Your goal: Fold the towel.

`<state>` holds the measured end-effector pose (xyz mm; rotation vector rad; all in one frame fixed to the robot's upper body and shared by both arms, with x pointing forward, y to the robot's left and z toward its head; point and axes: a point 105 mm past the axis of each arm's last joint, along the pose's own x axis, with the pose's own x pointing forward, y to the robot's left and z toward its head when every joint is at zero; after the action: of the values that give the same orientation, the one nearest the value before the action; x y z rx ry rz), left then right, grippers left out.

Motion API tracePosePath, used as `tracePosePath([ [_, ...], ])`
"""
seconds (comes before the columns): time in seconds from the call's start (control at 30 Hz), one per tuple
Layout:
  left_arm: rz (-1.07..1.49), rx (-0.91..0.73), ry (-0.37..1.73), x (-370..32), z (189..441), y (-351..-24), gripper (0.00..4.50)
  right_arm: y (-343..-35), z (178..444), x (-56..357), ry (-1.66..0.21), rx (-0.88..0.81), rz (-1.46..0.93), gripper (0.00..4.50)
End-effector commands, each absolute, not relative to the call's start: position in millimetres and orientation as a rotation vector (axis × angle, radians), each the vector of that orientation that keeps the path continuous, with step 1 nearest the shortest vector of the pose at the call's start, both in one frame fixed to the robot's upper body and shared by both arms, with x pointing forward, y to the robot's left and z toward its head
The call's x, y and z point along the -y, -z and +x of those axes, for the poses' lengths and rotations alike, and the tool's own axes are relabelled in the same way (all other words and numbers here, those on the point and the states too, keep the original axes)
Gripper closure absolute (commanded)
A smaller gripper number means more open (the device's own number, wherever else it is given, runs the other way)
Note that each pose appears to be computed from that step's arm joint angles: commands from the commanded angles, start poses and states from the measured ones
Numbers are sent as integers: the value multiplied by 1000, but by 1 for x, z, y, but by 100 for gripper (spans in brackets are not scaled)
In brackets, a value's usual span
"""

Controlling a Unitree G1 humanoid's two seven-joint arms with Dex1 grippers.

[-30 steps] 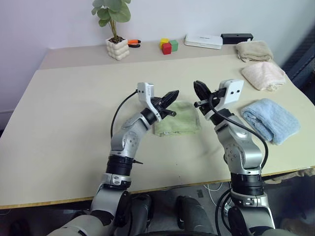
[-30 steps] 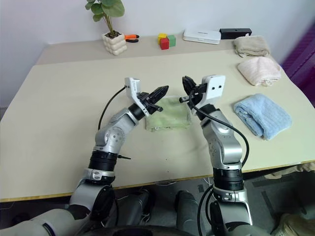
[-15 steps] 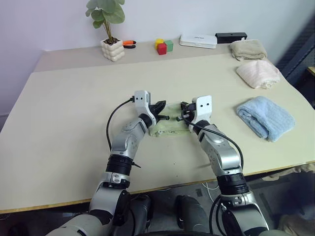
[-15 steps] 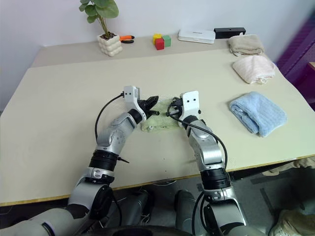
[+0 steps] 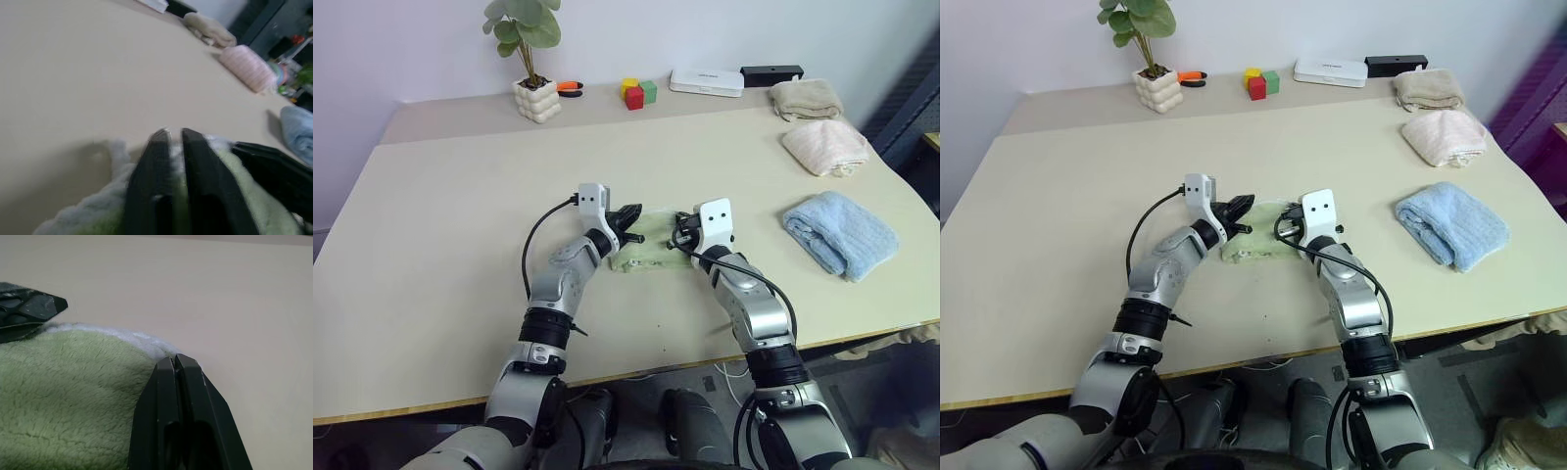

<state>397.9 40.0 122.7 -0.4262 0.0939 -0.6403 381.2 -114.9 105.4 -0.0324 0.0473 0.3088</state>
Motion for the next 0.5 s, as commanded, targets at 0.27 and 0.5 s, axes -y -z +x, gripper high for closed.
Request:
tracePosePath([
  [0.27,-439,145,578,-98,407,-199,0,-166,396,178,-183,167,-152,5],
  [0.5,-569,-110,801,-128,364,-183,0,-208,352,156,-691,297,-79,5],
])
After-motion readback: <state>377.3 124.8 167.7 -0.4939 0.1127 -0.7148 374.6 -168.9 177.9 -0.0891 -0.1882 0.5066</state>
